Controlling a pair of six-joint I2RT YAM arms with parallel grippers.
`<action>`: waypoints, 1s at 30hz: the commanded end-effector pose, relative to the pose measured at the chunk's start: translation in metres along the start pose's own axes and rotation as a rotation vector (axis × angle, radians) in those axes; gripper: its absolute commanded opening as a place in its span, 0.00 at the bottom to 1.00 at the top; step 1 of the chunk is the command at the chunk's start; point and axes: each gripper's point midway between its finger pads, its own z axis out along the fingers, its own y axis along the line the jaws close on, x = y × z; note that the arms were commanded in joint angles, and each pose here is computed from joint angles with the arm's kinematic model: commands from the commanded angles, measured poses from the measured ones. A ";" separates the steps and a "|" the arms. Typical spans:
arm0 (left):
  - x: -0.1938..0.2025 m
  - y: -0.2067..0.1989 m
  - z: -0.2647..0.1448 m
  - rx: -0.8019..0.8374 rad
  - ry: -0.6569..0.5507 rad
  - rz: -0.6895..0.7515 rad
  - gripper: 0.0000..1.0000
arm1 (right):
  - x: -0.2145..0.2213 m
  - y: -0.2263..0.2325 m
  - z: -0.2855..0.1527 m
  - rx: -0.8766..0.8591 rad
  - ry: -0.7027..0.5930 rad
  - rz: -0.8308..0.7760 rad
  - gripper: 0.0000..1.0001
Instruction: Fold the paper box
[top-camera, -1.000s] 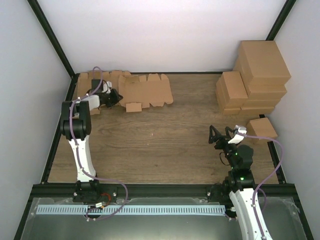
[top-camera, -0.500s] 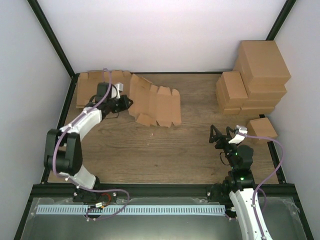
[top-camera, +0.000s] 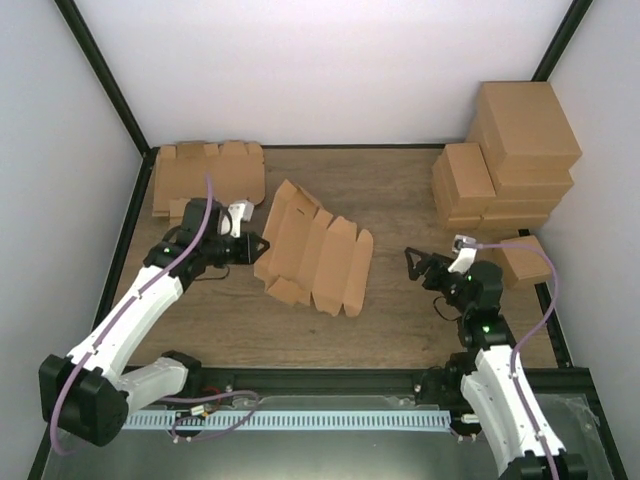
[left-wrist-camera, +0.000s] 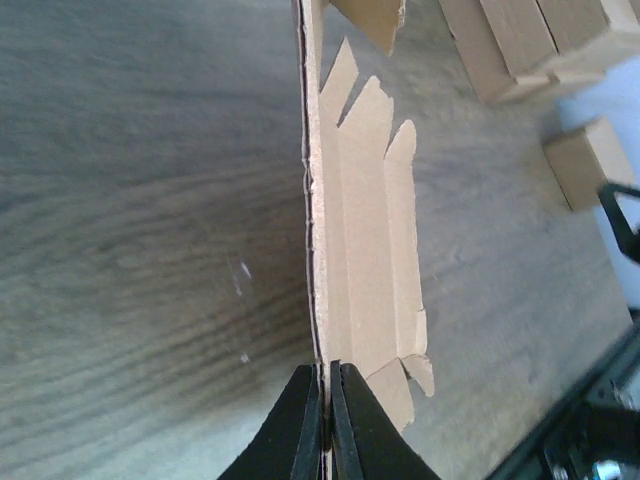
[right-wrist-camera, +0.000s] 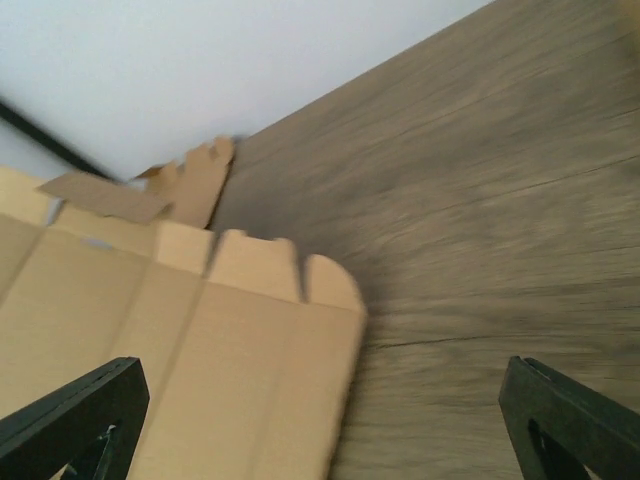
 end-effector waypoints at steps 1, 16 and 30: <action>0.036 -0.020 0.000 0.089 0.157 0.052 0.04 | 0.013 0.053 0.007 -0.269 0.226 0.025 1.00; 0.055 -0.047 0.030 -0.231 0.232 0.513 0.05 | 0.037 0.077 0.019 -0.427 0.436 -0.030 1.00; 0.063 -0.064 0.051 -0.579 0.100 0.847 0.06 | 0.047 0.127 0.055 -0.328 0.571 0.257 0.96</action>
